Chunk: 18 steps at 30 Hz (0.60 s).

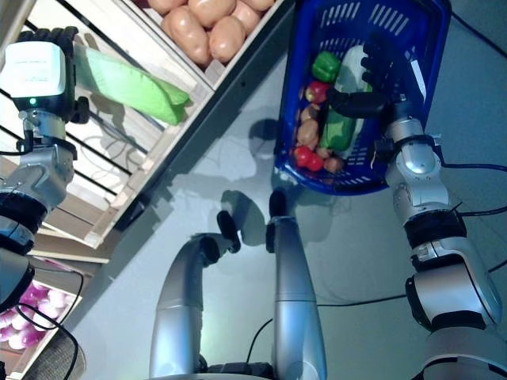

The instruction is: Put vegetables into the basket

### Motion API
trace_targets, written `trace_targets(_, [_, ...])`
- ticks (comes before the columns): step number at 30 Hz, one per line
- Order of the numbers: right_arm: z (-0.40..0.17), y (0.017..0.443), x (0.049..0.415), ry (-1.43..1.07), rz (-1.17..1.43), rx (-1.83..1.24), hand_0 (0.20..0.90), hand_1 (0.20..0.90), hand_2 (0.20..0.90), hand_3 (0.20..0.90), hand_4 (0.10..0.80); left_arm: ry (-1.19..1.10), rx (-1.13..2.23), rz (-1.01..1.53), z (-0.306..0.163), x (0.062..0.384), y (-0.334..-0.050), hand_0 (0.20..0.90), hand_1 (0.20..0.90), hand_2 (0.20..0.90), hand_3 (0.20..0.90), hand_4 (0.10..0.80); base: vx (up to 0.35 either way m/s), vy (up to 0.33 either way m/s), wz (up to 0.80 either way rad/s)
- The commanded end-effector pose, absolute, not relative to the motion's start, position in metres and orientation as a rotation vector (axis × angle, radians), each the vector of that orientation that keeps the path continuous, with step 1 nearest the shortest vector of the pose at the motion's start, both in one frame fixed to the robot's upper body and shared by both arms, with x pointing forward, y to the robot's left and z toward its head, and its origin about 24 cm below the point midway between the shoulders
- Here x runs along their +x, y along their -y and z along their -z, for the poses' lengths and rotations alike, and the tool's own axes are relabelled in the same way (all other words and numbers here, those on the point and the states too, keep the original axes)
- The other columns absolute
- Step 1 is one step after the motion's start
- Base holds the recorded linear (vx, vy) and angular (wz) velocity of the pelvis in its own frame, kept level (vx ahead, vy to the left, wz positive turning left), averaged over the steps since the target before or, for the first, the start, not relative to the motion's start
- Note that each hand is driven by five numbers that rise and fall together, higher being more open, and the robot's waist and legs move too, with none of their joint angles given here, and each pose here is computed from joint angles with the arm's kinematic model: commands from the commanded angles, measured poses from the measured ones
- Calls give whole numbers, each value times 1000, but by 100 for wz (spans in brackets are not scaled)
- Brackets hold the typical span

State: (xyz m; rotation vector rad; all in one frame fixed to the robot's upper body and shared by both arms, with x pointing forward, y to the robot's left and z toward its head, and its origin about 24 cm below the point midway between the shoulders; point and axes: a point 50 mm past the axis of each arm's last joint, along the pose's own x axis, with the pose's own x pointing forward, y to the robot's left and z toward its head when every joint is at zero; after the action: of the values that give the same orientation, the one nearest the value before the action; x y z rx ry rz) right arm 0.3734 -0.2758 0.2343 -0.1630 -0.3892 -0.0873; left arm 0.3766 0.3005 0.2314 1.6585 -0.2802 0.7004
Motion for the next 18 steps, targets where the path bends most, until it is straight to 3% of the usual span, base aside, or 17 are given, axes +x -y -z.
trace_targets(1, [-295,270,359,615,25,-211,900,900,900,900,800,111,1807,-1071,-276,332,-378,900,900,900,900,800,-8,71,1])
trace_targets(16, [-310,273,357,643,26,-190,900,900,900,900,800,-24,1900,-1074,-290,326,-390,900,900,900,900,800,-5,80,-8])
trace_targets(17, [-310,274,356,650,32,-180,900,900,900,900,800,-14,1896,-1058,-290,327,-390,528,528,528,528,552,-23,70,-14])
trace_targets(18, [-310,275,355,655,36,-171,900,900,900,900,800,-10,1886,-1044,-290,327,-389,300,300,300,300,400,-23,59,-11])
